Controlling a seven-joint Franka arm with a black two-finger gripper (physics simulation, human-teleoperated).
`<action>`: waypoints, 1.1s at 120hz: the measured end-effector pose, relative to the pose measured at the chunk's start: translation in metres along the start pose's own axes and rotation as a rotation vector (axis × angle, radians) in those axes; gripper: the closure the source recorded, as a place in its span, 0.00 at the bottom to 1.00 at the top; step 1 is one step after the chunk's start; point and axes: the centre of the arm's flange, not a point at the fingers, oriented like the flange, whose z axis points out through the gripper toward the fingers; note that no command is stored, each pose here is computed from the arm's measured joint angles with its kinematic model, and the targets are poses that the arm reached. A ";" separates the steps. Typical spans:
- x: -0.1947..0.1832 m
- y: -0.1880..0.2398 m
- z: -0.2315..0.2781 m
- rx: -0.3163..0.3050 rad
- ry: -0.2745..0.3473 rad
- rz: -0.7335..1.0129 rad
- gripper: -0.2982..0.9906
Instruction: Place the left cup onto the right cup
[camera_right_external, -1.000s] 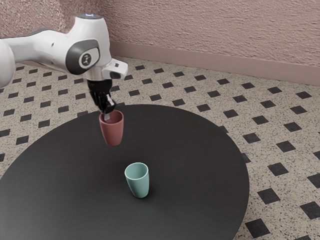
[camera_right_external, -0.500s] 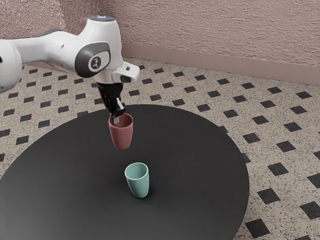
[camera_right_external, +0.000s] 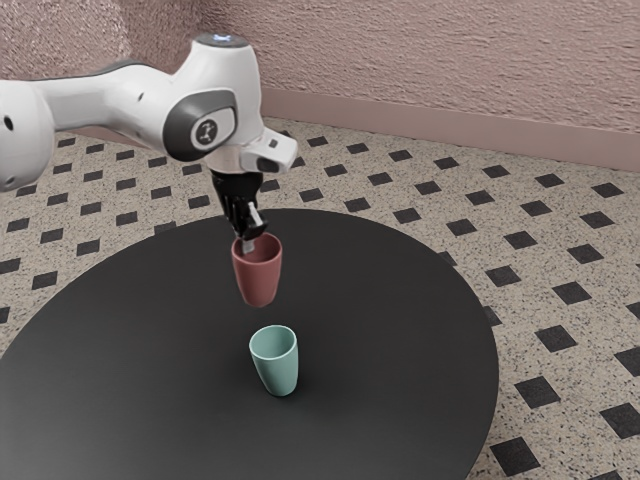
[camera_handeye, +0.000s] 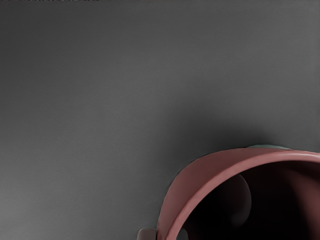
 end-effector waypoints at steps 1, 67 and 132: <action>0.000 0.000 0.000 0.000 0.000 0.001 0.84; 0.012 0.031 0.004 -0.001 -0.003 0.055 0.84; 0.008 0.053 0.019 -0.019 -0.023 0.082 0.84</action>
